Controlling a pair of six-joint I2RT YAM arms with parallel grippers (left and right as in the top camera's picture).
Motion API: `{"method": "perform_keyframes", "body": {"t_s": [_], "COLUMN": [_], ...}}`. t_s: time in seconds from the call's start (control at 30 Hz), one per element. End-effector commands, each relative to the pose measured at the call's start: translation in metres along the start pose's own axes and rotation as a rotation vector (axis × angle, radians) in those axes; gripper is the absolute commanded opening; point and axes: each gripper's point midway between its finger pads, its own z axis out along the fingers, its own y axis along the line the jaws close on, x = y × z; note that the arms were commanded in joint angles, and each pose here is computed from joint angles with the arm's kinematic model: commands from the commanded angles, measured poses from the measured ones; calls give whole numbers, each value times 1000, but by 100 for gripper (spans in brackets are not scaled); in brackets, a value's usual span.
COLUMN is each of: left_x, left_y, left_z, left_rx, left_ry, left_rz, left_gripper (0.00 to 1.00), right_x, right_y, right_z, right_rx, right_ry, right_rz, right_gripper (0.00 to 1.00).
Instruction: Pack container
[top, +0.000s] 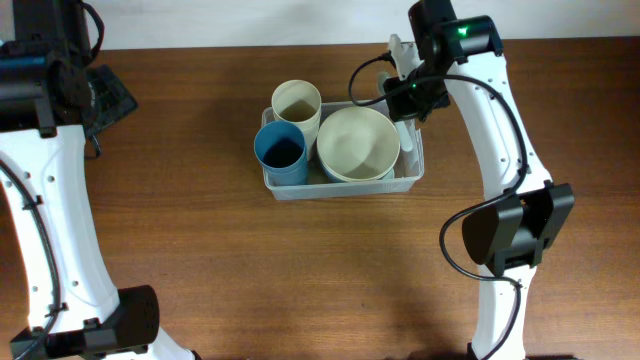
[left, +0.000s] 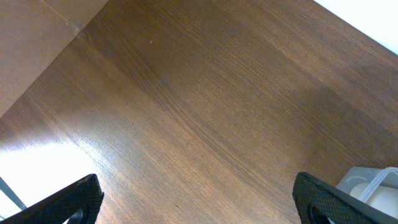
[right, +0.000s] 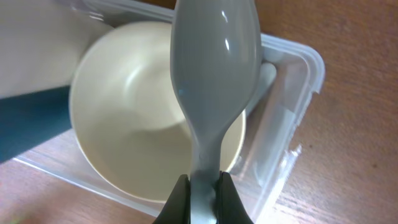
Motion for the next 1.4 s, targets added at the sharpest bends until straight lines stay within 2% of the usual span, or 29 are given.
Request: {"method": "perform_keyframes", "body": {"t_s": [0.0,0.2,0.77,0.8,0.83,0.87,0.9,0.93,1.17,1.37], "left_x": [-1,-1,-1,-1,-1,-1,-1,-1,-1,-1], "left_y": [6,6,7,6,7,6,7,7,7,6], "left_z": [-6,-6,-6,-6,-6,-6,-6,-6,-6,-6], "left_rx": [-8,-8,-8,-8,-8,-8,-8,-8,-8,-8], "left_ry": [-18,-18,-17,-18,-17,-18,-17,-17,-17,-18], "left_rz": [-18,-18,-18,-18,-18,-17,-18,-18,-18,-18], "left_gripper": [100,100,99,100,100,100,100,100,99,100], "right_x": [2,0,22,20,19,17,16,14,5,8], "right_y": [-8,-19,-33,-34,-34,-35,-35,-37,-55,-75], "right_z": [-1,0,40,40,40,39,39,39,16,-53], "right_rx": [40,98,138,144,143,144,144,144,154,173], "right_ry": [8,-6,89,80,74,67,62,55,0,-72], "right_rz": [17,140,173,171,169,170,170,170,206,269], "right_gripper": [4,3,5,8,20,49,91,99,99,99]}}
